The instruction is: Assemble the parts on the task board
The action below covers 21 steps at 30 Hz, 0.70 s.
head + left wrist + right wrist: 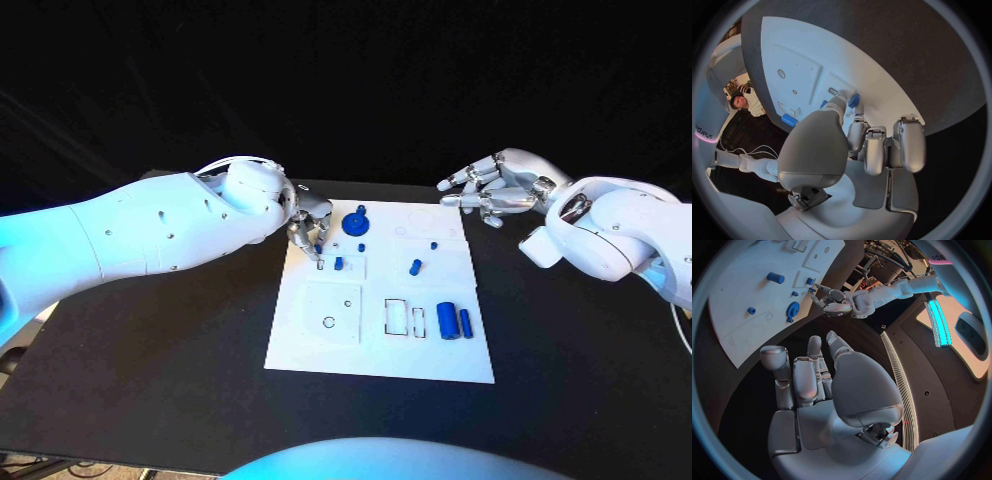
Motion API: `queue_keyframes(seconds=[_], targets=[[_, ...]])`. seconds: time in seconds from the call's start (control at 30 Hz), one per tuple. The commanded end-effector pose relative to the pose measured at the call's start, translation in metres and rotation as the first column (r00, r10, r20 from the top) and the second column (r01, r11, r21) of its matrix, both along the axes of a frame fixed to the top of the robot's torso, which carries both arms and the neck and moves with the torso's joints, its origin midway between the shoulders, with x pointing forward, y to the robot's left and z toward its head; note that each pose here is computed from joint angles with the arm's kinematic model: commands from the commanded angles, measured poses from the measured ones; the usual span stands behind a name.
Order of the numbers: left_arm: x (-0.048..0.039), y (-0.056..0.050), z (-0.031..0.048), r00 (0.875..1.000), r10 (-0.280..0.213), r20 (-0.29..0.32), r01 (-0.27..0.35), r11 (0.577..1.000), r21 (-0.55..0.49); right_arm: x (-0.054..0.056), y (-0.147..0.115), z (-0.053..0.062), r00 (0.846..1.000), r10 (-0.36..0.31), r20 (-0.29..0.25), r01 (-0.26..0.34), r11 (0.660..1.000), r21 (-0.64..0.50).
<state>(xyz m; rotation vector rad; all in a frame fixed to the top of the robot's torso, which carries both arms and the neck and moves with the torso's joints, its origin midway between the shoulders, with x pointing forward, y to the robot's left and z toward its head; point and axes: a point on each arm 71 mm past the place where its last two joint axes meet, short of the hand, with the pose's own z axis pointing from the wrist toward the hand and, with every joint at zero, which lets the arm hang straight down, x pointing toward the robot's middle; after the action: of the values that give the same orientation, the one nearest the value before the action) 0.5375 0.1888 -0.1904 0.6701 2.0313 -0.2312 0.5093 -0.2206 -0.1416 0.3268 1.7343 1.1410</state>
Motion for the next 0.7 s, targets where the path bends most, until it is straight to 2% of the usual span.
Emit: queue_keyframes(seconds=[0.03,0.7], targets=[[-0.0003,0.0005,-0.0010,1.000,0.004,-0.012,-0.004,1.000,0.015,-0.0009,0.0018,-0.0002,1.000,0.019,0.003,-0.019,1.000,-0.002],[-0.0007,-0.0013,-0.0005,1.000,-0.008,-0.010,0.008,1.000,0.000,-0.0009,0.0024,-0.0004,1.000,0.020,0.003,-0.020,1.000,-0.001]])
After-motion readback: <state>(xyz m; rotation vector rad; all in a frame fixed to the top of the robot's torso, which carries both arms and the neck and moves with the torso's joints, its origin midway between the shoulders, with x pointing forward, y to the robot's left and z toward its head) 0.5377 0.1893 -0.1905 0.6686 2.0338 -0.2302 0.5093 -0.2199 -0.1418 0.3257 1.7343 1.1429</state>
